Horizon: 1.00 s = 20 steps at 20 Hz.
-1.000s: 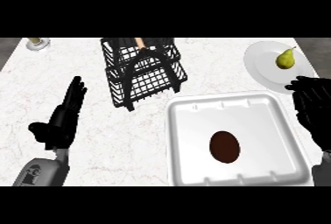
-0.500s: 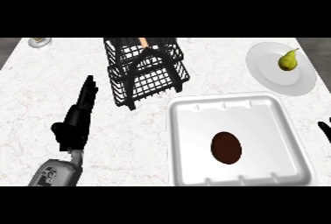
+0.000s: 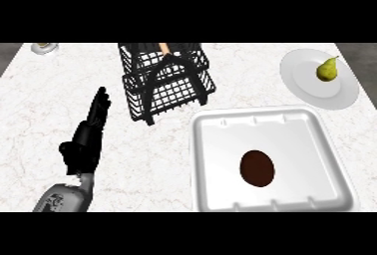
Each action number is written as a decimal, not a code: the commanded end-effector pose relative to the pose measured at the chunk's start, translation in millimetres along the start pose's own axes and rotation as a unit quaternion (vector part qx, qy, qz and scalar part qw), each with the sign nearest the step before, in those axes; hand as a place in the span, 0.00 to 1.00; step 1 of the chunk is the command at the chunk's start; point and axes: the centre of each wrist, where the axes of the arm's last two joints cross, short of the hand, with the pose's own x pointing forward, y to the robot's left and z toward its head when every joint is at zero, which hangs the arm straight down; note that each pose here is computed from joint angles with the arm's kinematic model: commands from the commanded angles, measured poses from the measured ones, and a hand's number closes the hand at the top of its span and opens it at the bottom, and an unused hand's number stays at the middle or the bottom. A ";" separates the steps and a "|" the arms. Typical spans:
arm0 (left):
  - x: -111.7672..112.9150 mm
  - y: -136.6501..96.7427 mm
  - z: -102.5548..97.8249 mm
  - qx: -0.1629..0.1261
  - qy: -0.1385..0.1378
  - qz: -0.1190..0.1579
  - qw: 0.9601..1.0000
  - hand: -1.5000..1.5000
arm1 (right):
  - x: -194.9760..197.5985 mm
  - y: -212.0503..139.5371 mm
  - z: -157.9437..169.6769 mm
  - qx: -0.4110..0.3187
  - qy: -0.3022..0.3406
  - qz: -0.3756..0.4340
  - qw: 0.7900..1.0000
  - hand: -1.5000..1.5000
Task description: Pick the cupcake from the tray and place it in the tiered basket
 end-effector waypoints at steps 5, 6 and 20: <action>2.8 -2.3 4.9 -0.017 -0.001 0.004 1.000 0.50 | 81.7 31.8 -19.3 0.052 0.089 0.230 0.968 0.00; 7.9 -6.9 -5.3 -0.012 -0.012 0.001 1.000 0.50 | 92.1 34.6 -21.3 0.061 0.099 0.240 0.964 0.00; 21.0 -12.7 -13.8 -0.020 -0.001 0.004 1.000 0.50 | 131.2 102.9 -53.8 0.102 0.174 0.267 0.942 0.00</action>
